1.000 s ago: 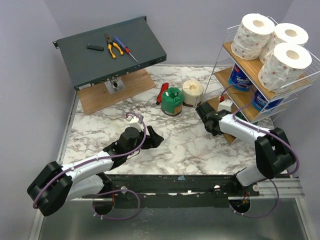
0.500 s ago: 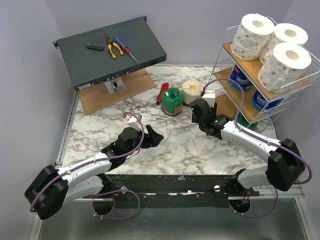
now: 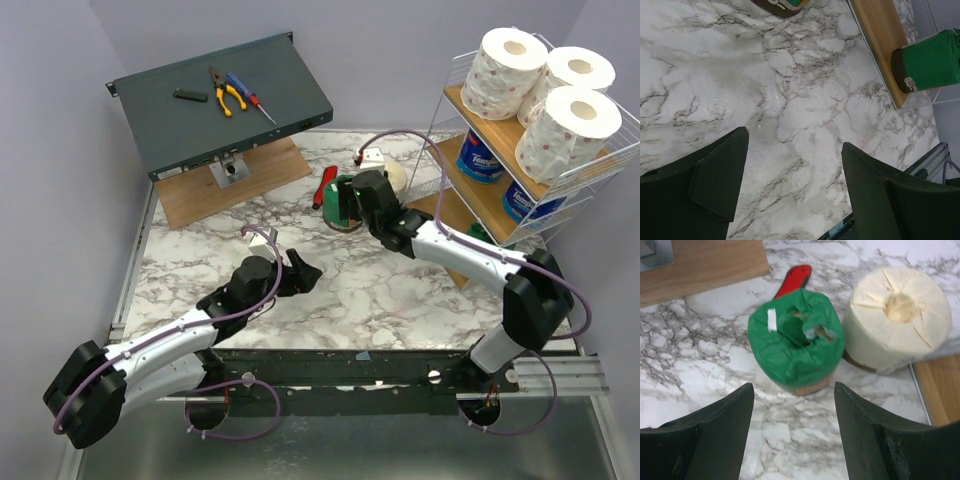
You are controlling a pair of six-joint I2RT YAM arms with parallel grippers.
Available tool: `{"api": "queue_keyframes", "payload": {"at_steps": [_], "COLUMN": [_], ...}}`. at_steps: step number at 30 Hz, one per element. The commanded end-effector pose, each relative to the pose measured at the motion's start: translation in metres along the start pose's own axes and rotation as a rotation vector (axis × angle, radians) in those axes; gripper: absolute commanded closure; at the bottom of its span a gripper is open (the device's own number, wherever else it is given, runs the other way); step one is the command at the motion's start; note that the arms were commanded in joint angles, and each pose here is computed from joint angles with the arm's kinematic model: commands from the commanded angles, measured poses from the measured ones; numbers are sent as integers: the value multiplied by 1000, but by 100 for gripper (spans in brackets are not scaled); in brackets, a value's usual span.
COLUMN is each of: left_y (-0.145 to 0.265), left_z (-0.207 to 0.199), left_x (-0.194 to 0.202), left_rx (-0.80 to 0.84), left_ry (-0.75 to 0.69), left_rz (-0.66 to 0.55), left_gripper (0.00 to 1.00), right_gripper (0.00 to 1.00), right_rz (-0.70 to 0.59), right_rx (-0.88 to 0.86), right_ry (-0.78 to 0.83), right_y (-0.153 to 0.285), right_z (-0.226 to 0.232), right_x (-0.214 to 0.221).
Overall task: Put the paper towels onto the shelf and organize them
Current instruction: Adjust the paper towel on the shelf, then pick up the paper towel from the center of the board.
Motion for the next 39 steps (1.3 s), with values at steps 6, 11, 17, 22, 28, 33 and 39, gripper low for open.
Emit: {"api": "queue_keyframes", "payload": {"at_steps": [6, 11, 17, 22, 28, 33, 39], "left_y": [17, 21, 20, 20, 19, 20, 19], "left_z": [22, 28, 27, 28, 28, 30, 32], "left_x": [-6, -6, -8, -8, -8, -7, -5], "left_rx": [-97, -120, -119, -122, -122, -123, -125], "left_ry": [-15, -15, -24, -33, -35, -33, -27], "left_rz": [-69, -82, -80, -80, -77, -79, -77], "left_gripper": [21, 21, 21, 21, 20, 20, 20], "right_gripper": [26, 25, 25, 24, 28, 32, 39], "right_rz": [-12, 2, 8, 12, 42, 105, 171], "right_rx": [-48, -42, -54, -63, -66, -32, 57], "right_ry": [92, 111, 113, 115, 133, 149, 168], "right_y": [-53, -68, -81, -86, -97, -104, -114], "right_z": [36, 40, 46, 50, 56, 49, 37], "right_x": [-8, 2, 10, 14, 19, 38, 56]}}
Point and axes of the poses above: each gripper's point midway between its finger pads, its own y axis back along the fingers, its own z axis along the line the jaws close on, x = y × z, the point moved 3 cm from there along y, back along the fingers, and after that the axes turned 4 degrees about -y, right-handed, at the moved point
